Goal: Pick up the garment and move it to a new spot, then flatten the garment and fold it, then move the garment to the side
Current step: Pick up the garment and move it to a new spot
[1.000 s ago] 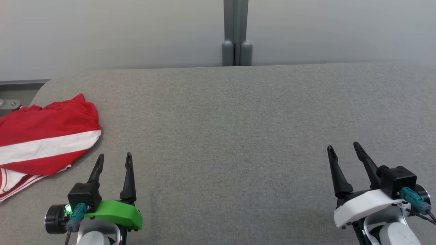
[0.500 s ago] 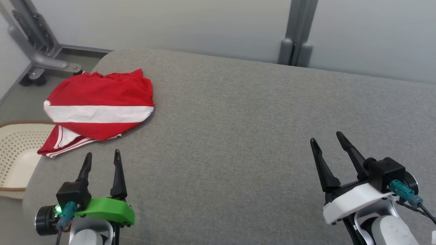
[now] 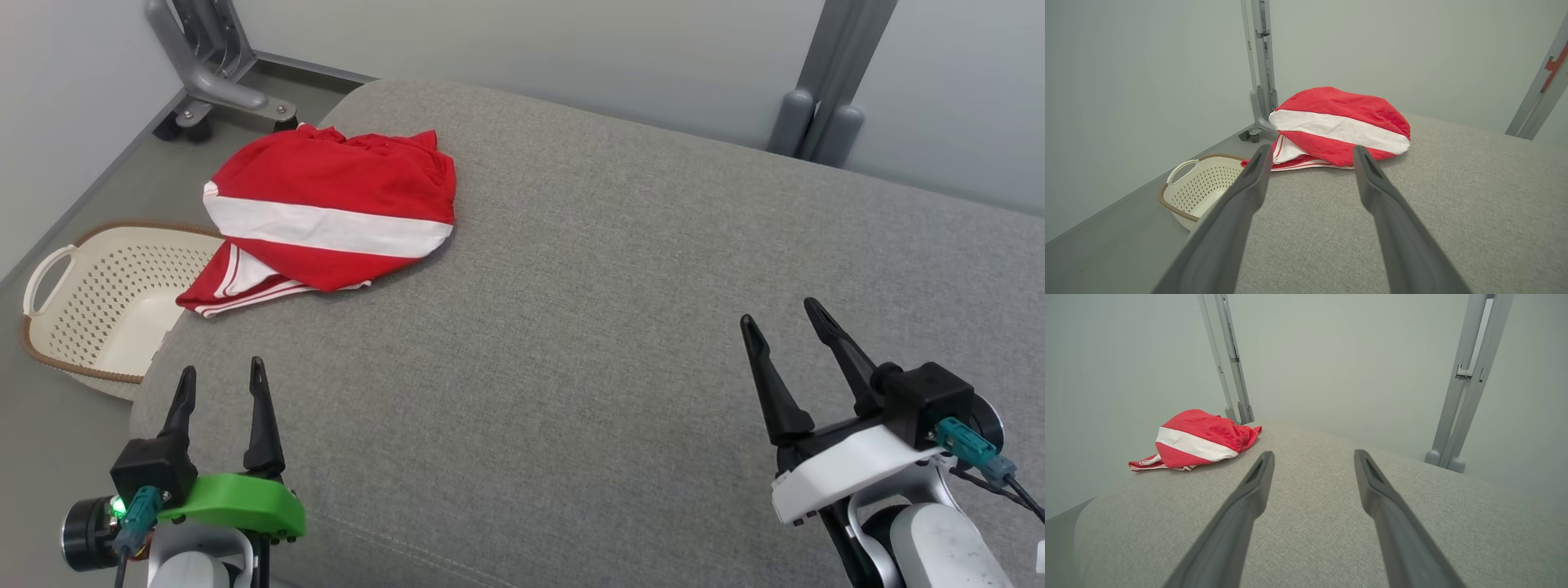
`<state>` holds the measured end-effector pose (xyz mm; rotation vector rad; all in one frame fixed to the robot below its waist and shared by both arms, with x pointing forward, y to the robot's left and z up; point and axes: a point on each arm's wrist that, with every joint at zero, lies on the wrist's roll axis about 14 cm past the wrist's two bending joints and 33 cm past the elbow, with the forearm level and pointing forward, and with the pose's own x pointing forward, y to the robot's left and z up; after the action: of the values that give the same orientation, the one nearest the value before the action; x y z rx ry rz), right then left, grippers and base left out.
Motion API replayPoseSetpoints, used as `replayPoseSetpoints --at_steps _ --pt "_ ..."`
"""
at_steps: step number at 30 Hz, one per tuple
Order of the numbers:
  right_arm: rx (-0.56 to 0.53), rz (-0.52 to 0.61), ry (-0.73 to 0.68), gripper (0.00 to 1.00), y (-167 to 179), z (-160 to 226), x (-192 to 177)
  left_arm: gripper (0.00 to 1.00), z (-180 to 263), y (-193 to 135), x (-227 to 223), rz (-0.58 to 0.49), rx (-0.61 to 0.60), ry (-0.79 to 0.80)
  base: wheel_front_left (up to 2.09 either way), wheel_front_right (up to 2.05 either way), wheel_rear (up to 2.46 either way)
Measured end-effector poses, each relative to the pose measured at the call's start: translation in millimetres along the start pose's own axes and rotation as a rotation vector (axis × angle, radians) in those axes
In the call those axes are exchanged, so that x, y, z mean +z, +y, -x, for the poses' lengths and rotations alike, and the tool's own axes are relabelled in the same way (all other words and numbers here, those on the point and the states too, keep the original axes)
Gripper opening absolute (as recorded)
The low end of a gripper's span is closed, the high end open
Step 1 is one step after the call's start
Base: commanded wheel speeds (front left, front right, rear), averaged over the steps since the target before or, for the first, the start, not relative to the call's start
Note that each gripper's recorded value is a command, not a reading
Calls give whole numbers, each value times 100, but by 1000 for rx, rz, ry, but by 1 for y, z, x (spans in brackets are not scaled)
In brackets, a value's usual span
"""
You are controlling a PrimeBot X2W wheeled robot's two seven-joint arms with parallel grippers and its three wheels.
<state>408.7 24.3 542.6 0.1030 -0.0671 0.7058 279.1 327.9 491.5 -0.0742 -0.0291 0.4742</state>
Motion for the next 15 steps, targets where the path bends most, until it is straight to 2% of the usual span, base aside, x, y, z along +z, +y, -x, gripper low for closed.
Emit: replayPoseSetpoints --at_steps 8,15 --pt "0 2 11 100 -14 -12 -5 100 -24 -13 -4 6 -22 21 0 0 0" --pt "-17 30 8 100 -45 -33 -7 100 -89 -46 -1 21 -95 58 0 0 0"
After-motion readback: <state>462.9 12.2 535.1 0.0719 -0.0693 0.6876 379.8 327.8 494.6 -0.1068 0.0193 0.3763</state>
